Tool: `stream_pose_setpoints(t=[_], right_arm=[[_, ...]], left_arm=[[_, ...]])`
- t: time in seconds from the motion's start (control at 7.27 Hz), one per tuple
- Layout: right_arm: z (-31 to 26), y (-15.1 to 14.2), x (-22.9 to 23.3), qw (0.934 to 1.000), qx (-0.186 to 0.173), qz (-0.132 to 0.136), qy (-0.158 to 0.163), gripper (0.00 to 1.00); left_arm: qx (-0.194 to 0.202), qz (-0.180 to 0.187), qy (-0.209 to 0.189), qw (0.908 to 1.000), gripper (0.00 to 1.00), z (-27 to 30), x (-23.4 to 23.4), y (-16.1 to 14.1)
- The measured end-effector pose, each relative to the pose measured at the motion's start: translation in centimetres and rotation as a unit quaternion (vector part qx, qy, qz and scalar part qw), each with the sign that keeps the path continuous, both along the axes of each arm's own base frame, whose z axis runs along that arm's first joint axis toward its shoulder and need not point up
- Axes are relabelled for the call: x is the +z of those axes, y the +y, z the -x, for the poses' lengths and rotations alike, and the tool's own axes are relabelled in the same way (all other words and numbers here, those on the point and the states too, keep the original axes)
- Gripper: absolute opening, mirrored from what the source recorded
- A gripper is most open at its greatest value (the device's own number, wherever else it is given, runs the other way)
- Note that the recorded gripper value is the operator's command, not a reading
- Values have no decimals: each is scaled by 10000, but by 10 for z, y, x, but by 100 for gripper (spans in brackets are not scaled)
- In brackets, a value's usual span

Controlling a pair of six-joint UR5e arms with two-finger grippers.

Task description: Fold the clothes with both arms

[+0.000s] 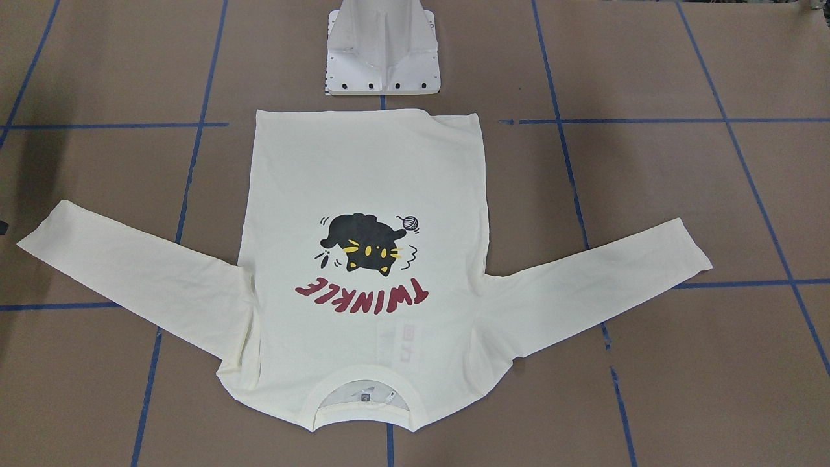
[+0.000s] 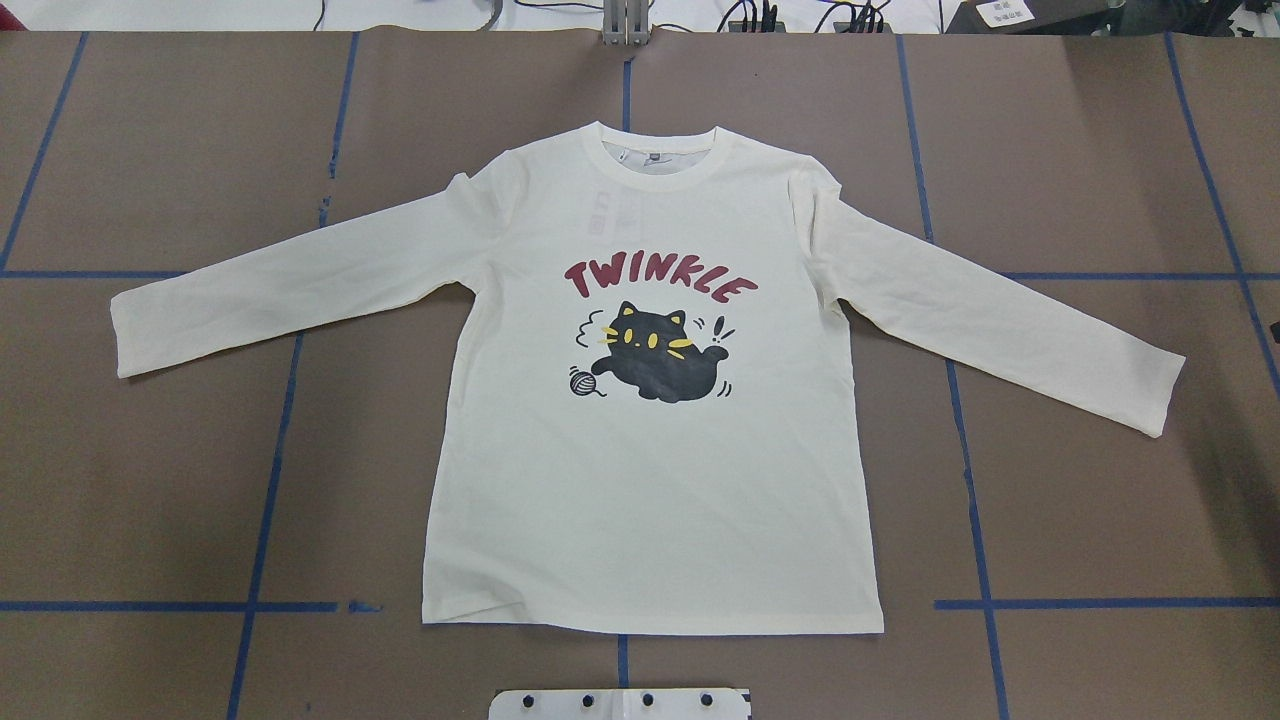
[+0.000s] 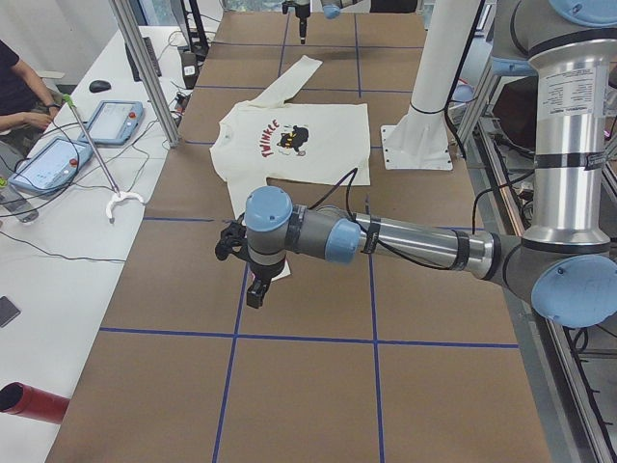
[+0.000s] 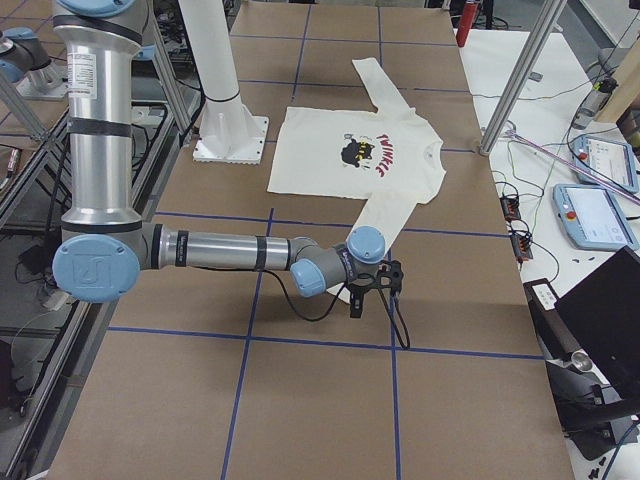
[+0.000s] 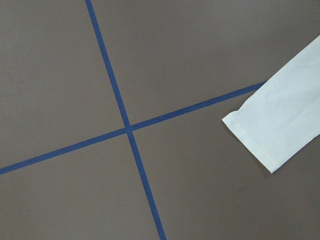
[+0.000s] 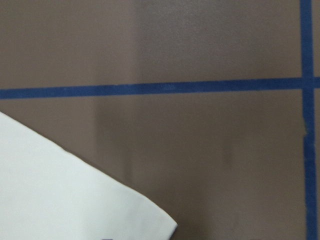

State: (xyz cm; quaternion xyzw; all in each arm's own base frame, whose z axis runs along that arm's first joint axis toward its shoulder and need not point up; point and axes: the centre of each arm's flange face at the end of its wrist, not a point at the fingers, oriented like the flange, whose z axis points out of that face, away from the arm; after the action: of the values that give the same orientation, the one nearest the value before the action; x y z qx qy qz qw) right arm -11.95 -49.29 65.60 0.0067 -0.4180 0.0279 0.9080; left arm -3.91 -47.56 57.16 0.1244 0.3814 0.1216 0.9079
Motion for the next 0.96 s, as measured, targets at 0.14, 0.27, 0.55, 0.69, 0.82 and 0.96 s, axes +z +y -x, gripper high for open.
stream_pose_setpoints(t=[0.14,0.27,0.55,0.69,0.82,0.96], right_arm=[[20,-10,5,9999,114,2,-14,90],[34,-14,10,9999,139,45,-20,84],[47,-7,17,9999,64,82,-45,79],[45,1,22,9999,38,42,-88,67],[43,9,27,9999,22,9,-124,46],[41,14,29,9999,16,3,-140,21]], left_arm=[[-1,8,0,10000,100,0,1,0],[-2,14,0,10000,100,0,1,0],[0,25,26,10000,100,0,2,0],[9,36,50,10000,100,-1,2,0],[0,61,66,10000,100,-2,2,-1],[-22,92,78,9999,100,-2,3,-1]])
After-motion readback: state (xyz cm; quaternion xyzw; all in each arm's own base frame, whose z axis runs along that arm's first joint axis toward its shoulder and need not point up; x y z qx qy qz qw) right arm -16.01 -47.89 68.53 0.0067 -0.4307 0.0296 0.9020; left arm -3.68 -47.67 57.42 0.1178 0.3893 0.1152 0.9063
